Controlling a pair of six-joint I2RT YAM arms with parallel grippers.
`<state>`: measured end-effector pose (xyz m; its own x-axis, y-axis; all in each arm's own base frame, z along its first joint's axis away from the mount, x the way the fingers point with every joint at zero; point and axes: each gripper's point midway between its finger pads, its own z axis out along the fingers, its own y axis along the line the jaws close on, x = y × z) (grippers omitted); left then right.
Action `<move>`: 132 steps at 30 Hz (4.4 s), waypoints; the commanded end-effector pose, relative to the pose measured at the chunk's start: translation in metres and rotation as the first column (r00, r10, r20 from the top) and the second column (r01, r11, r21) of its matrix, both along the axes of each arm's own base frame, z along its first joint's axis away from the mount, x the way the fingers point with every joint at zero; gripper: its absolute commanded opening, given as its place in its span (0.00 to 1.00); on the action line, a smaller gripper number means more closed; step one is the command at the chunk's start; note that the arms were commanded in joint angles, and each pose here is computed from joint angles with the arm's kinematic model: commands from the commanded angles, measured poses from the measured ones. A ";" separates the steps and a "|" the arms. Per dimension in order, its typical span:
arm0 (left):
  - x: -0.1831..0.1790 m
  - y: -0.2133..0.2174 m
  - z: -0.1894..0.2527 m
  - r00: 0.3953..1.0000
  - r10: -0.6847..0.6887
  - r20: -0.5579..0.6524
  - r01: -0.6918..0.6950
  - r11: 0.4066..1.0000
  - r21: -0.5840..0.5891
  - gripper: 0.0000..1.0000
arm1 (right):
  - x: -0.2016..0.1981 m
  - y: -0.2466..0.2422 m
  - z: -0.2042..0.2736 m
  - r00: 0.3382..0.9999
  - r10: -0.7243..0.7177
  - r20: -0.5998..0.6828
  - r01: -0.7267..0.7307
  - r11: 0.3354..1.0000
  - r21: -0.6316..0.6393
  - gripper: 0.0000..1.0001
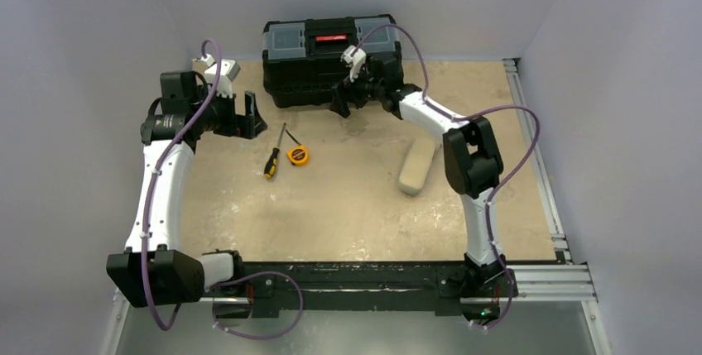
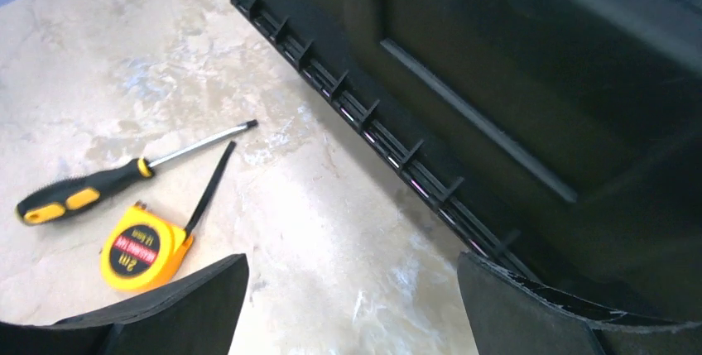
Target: Open the umbrella
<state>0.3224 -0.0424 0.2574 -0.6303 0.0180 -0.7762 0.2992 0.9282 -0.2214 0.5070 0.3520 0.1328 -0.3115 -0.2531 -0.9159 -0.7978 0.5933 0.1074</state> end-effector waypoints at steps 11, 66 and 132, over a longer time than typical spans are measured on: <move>0.010 -0.017 -0.016 0.951 -0.289 0.109 0.264 0.945 0.195 1.00 | -0.099 -0.233 0.054 0.922 -0.289 -0.259 0.199 0.926 -0.322 0.96; -0.049 -0.096 -0.088 0.950 -0.288 -0.124 0.248 0.932 -0.266 0.73 | -0.154 -0.146 -0.018 0.848 -0.102 -0.521 -0.047 0.963 -0.264 0.87; -0.092 -0.168 -0.138 0.855 -0.446 -0.266 0.291 0.835 -0.466 0.22 | -0.199 -0.119 -0.077 0.611 0.773 -0.172 -0.719 0.451 -0.528 0.55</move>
